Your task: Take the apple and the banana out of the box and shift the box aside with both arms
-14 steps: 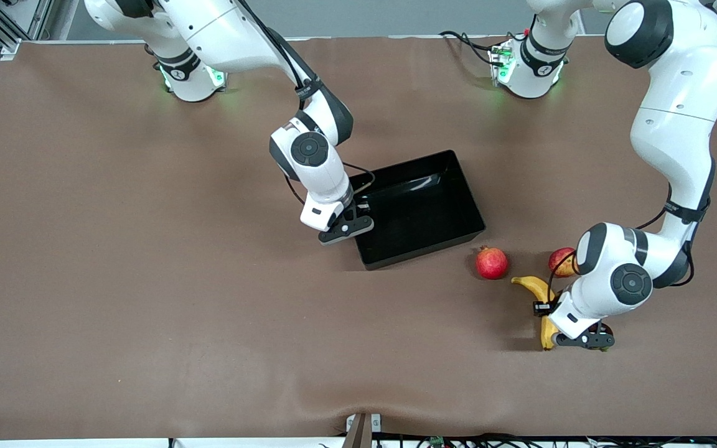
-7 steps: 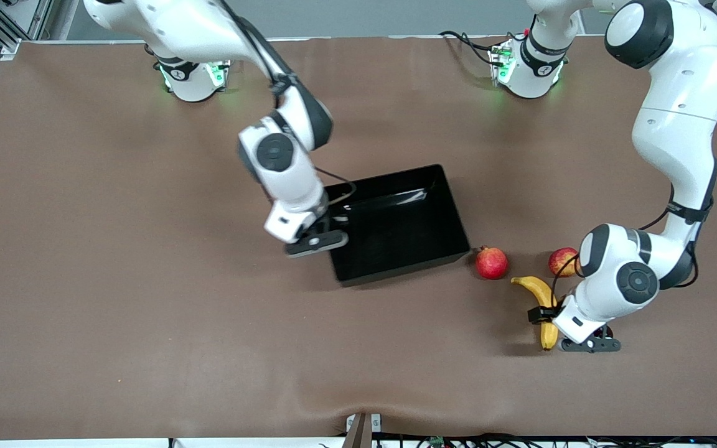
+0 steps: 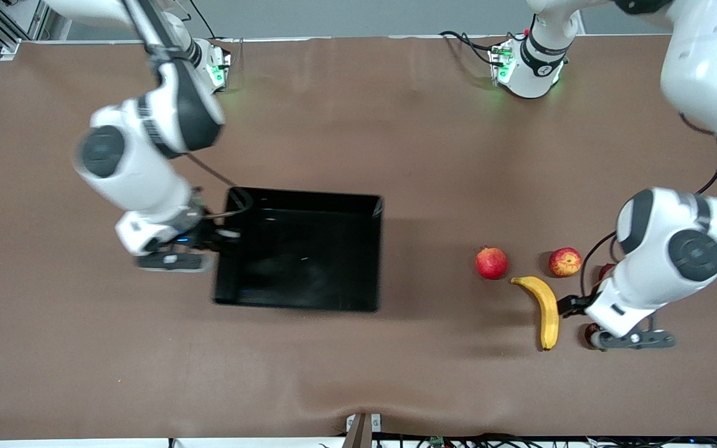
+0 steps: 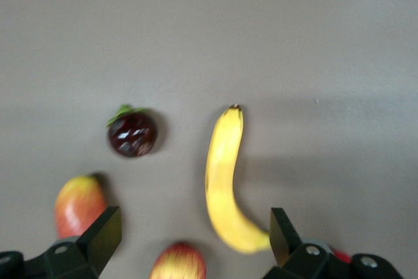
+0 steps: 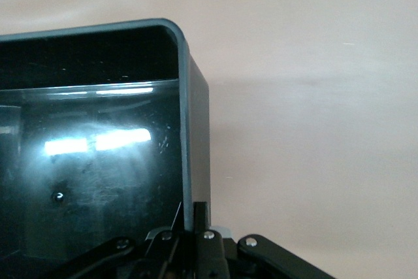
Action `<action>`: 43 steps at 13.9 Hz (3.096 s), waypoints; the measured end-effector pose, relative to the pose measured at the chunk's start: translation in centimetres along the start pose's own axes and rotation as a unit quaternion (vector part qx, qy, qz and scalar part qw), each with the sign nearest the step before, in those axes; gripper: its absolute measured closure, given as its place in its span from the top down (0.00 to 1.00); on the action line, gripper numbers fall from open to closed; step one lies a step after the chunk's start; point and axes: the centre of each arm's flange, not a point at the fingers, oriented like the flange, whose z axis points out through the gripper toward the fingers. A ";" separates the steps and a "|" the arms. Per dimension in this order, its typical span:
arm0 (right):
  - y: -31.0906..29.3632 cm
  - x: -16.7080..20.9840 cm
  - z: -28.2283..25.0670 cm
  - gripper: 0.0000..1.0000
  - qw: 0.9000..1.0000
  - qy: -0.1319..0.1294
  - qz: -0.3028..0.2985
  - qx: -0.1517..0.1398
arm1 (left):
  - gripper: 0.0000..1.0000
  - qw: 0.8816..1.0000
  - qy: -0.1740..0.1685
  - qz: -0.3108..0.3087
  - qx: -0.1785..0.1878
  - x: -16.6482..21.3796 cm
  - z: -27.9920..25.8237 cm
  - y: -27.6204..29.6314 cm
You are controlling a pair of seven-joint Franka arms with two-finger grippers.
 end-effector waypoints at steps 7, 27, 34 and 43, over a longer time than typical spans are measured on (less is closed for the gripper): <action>15.4 1.0 0.4 0.05 0.999 -0.027 -0.013 -0.014 | 1.00 0.997 -0.055 -0.049 -0.003 -4.9 -14.2 -3.2; 43.8 -4.7 13.7 0.05 0.998 -0.039 0.007 0.044 | 1.00 0.996 -0.074 -0.045 -0.008 -17.8 -23.5 0.1; 46.4 -5.0 14.5 0.09 0.999 -0.024 -0.008 0.036 | 1.00 0.995 -0.081 -0.062 -0.007 -17.7 -23.6 -2.4; 43.2 -2.2 7.4 1.00 0.997 -0.019 -0.061 0.037 | 1.00 0.995 -0.081 -0.052 -0.007 -17.9 -24.7 -1.7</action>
